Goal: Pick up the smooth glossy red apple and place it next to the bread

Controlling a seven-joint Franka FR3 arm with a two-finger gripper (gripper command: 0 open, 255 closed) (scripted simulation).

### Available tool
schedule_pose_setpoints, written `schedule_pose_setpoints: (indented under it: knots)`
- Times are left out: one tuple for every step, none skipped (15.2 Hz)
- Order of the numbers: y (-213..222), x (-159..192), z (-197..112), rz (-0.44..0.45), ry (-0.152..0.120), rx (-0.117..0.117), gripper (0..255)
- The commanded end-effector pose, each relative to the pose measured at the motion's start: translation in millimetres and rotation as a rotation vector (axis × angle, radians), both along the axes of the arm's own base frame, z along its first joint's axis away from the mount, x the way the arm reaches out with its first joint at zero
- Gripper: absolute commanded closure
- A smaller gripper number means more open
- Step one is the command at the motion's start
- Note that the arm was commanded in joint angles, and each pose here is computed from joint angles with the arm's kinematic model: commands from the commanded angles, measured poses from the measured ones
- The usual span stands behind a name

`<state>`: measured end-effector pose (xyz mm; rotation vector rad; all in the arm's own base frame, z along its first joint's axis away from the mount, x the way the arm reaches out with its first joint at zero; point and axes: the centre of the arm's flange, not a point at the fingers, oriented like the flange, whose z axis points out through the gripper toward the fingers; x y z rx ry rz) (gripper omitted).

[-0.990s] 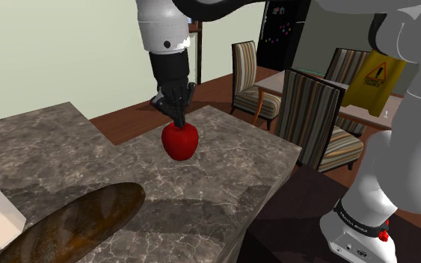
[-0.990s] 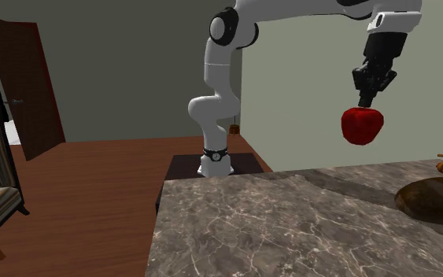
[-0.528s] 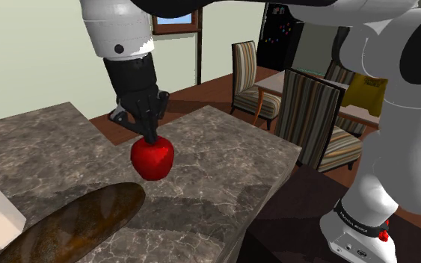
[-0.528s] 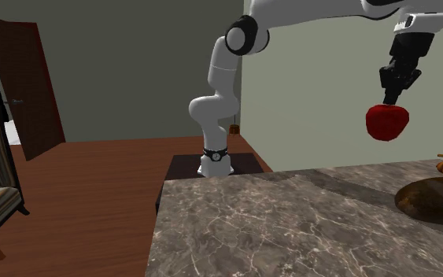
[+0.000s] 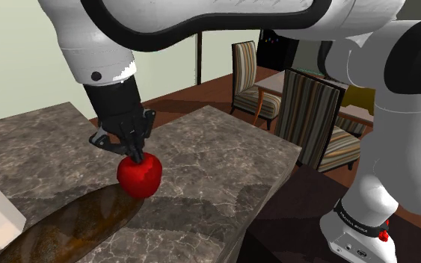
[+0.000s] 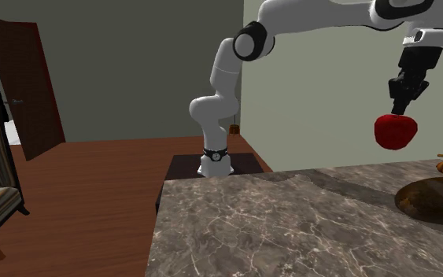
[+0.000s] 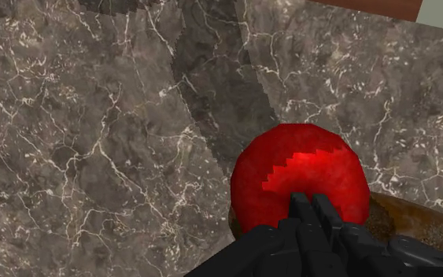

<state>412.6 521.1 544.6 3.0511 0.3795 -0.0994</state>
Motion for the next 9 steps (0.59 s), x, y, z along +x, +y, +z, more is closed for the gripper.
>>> schedule_pose_setpoints:
  knots:
    - [0.3, -0.2, -9.6, 0.0, -0.001, 0.001, 255]
    - [0.3, -0.2, -14.9, 0.0, -0.001, 0.001, 255]
    - [0.3, -0.2, -20.1, 0.0, -0.001, 0.001, 255]
    - [0.3, -0.2, -25.4, 0.0, -0.001, 0.001, 255]
    - [0.3, -0.2, -30.7, 0.0, -0.001, 0.001, 255]
    - [0.3, -0.2, -36.0, 0.0, -0.001, 0.001, 255]
    - [0.3, -0.2, -41.2, 0.0, -0.001, 0.001, 255]
    - [0.3, -0.2, -46.5, 0.0, -0.001, 0.001, 255]
    - [0.3, -0.2, -51.8, 0.0, -0.001, 0.001, 255]
